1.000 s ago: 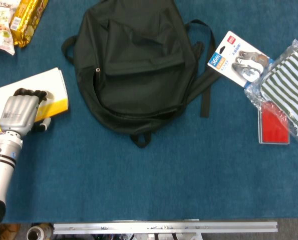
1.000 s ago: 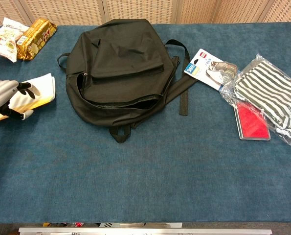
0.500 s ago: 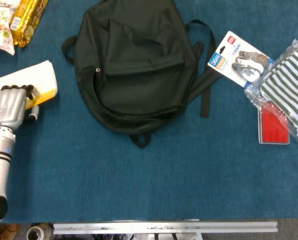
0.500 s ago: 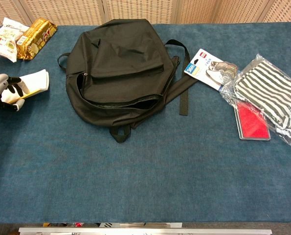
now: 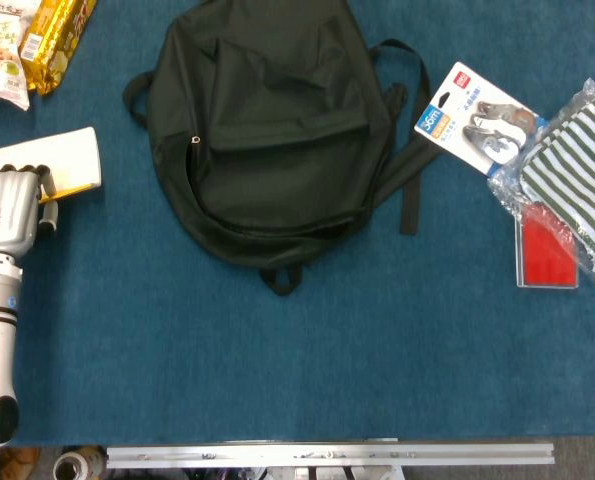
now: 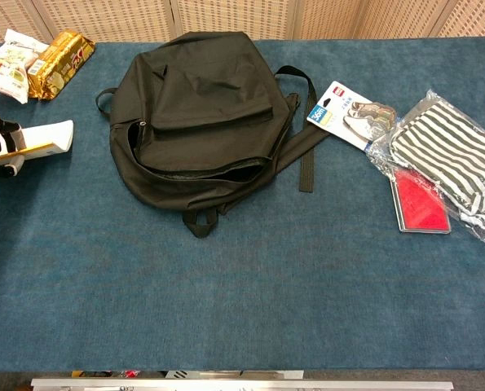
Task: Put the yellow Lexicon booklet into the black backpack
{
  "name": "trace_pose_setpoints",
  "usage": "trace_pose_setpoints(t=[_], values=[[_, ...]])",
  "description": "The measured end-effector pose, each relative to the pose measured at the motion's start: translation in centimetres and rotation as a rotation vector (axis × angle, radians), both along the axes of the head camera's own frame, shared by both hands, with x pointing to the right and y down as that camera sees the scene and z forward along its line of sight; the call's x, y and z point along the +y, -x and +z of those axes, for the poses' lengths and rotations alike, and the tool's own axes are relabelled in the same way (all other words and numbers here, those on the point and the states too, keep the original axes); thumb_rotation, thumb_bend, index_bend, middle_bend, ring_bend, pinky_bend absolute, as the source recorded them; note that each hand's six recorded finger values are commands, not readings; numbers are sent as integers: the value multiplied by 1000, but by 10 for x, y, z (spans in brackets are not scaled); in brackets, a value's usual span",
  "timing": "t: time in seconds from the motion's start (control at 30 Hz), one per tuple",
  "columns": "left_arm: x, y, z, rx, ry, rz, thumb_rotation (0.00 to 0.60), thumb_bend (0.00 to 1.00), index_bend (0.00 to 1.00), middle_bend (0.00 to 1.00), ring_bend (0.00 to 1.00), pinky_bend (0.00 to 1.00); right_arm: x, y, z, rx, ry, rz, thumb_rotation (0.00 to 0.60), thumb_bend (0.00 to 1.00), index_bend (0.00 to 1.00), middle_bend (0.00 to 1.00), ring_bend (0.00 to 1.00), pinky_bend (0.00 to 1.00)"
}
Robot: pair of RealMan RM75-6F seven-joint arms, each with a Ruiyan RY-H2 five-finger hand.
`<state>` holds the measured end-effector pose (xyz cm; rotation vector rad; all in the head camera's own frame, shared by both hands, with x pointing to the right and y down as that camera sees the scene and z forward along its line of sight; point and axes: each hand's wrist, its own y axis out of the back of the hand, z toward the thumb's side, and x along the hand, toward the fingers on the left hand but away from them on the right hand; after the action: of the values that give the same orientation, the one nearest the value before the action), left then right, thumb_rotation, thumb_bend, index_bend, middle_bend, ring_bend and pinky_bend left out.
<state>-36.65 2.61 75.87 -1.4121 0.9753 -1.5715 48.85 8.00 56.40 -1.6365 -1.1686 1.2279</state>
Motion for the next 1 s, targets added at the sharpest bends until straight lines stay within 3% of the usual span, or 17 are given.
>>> trace_pose_setpoints(t=[0.47, 1.0], values=[[1, 8, -32, 13, -148, 85, 600, 430, 718, 613, 498, 496, -6, 33, 4, -25, 7, -69, 600, 86, 290, 330, 220, 352], [22, -13, -84, 150, -297, 310, 600, 398, 720, 621, 498, 496, -26, 120, 32, -92, 199, -281, 600, 58, 290, 330, 220, 354]])
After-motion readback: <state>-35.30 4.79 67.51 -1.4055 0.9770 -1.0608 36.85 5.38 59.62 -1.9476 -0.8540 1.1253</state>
